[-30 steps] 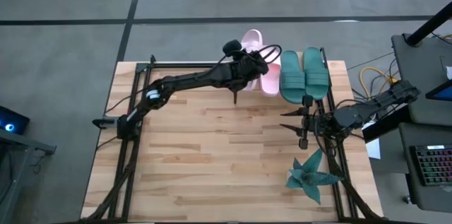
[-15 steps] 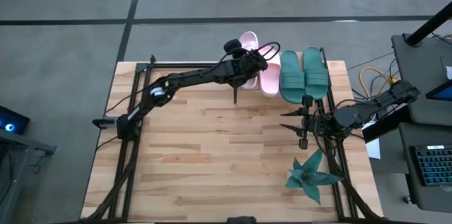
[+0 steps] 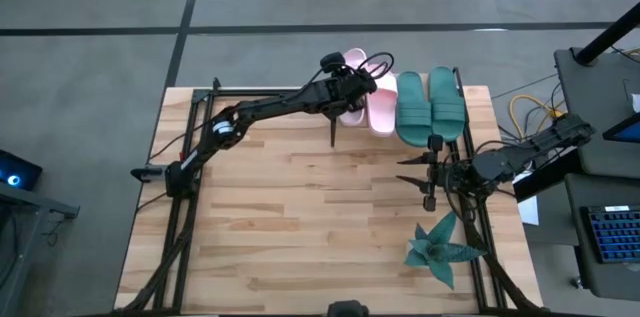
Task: Pick and place slides into the shelf
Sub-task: Put the pink slide on the shelf
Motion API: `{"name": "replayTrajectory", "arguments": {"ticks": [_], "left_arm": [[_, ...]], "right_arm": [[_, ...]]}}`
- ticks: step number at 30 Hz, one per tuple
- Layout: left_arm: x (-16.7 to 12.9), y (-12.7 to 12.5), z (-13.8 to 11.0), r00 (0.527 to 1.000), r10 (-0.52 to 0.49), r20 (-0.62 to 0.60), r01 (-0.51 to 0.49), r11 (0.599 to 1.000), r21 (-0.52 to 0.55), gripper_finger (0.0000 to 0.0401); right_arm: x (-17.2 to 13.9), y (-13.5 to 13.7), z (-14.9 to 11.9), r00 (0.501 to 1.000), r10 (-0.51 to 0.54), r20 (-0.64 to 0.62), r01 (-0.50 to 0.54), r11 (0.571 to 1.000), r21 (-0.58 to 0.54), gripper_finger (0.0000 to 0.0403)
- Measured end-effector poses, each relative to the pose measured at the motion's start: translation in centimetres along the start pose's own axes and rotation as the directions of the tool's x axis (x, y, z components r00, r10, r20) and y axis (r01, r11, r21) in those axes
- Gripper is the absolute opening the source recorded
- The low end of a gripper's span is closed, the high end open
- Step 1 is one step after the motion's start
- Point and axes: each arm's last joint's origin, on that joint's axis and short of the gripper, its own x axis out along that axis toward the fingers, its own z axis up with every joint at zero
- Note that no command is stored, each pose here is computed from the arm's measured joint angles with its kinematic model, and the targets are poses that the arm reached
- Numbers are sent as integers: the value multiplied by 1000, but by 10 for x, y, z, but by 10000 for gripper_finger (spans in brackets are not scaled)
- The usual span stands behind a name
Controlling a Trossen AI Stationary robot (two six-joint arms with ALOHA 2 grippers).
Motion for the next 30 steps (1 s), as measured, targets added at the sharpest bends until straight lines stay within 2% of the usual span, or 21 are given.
{"name": "replayTrajectory", "arguments": {"ticks": [3,12,16,19,24,30], "left_arm": [[0,0,0,1000,-11,2,11,1000,19,45],[-1,0,-1,999,-42,3,42,998,36,174],[-8,1,0,999,-50,3,49,998,47,215],[-18,1,2,997,-78,6,77,996,42,233],[-32,6,4,983,-182,22,182,983,15,240],[-45,5,7,978,-206,40,205,978,27,240]], "right_arm": [[0,0,0,1000,0,0,0,1000,0,141],[0,0,0,1000,1,-1,-1,1000,-1,141],[0,0,-1,1000,1,-2,-1,1000,-1,141],[0,0,-1,1000,1,-3,-1,1000,-2,141],[0,1,-1,1000,1,-4,-1,1000,-2,141],[0,0,-1,1000,1,-3,-1,1000,-2,141]]}}
